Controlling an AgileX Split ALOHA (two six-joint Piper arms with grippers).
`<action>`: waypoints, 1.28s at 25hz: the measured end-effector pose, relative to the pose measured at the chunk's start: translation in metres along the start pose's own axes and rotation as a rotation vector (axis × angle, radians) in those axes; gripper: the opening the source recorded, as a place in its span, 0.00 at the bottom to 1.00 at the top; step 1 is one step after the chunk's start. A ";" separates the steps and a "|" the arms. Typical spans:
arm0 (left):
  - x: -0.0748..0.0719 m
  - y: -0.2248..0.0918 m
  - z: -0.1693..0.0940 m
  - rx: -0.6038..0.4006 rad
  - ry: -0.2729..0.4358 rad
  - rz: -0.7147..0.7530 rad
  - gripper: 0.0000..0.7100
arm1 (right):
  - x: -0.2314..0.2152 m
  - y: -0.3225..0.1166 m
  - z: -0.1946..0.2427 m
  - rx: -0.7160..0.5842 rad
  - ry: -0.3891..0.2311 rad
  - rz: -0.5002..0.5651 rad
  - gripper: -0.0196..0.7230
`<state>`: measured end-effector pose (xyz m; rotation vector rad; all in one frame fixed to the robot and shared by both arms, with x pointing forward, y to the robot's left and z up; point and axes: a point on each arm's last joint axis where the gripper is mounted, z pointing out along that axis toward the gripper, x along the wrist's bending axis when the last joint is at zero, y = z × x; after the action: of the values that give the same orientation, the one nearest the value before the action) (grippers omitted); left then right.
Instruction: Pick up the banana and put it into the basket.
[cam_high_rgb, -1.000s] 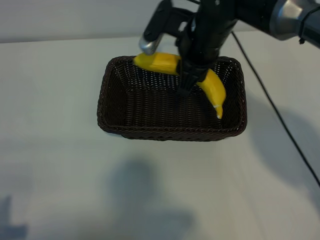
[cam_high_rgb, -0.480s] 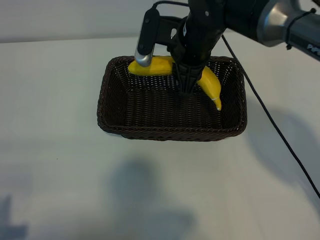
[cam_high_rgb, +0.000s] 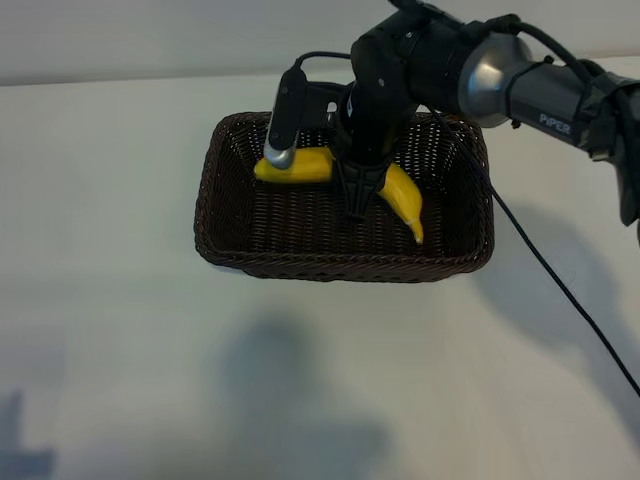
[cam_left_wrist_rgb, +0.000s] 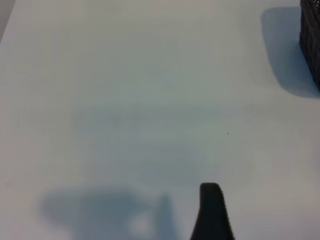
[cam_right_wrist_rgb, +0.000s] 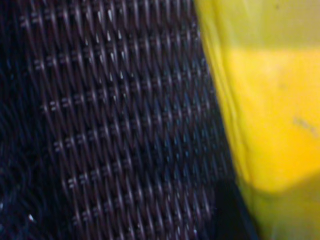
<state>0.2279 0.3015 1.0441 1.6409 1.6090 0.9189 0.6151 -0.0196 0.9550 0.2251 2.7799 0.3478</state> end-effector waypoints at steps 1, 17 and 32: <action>0.000 0.000 0.000 0.000 0.000 0.000 0.77 | 0.000 0.000 0.000 0.000 0.000 0.000 0.59; 0.000 0.000 0.000 0.000 0.000 0.000 0.77 | 0.005 -0.003 0.000 0.034 0.053 0.023 0.76; 0.000 0.000 0.000 0.000 0.000 0.000 0.77 | -0.018 0.020 -0.061 0.061 0.081 0.195 0.81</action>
<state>0.2279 0.3015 1.0441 1.6409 1.6090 0.9189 0.6140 -0.0164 1.0216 0.5101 2.8577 0.3253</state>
